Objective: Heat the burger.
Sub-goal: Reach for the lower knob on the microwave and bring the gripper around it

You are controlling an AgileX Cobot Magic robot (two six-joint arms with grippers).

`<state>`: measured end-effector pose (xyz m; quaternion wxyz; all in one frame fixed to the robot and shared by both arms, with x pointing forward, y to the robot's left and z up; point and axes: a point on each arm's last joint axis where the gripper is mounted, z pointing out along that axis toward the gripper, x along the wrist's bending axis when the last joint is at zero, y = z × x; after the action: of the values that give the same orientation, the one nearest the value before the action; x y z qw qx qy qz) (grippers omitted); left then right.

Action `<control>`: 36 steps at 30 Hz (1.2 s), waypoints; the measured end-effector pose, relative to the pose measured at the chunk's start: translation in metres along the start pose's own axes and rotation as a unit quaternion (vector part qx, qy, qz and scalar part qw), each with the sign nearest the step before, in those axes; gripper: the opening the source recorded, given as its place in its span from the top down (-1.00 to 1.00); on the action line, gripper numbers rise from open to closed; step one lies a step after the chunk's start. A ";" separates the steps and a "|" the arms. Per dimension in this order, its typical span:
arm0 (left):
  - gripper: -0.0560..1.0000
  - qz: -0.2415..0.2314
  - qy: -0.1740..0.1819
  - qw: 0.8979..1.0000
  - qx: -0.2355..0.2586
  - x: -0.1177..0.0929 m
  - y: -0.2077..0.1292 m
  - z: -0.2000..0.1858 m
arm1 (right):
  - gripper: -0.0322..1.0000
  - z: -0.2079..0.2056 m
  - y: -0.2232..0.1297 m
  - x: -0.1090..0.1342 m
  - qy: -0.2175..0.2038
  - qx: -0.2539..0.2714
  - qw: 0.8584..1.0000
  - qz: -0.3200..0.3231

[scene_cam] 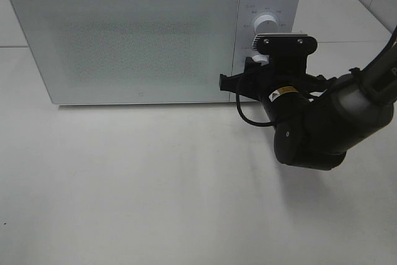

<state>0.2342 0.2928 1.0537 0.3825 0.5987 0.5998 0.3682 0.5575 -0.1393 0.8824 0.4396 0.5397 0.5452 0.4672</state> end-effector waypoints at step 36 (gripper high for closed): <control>-0.99 0.000 0.000 1.000 0.000 0.000 0.000 0.000 | 0.10 0.001 0.000 -0.002 -0.003 -0.001 0.968 0.250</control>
<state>0.2343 0.2928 1.0538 0.3828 0.5985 0.5996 0.3685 0.5587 -0.1417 0.8825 0.3109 0.6598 0.3911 0.5613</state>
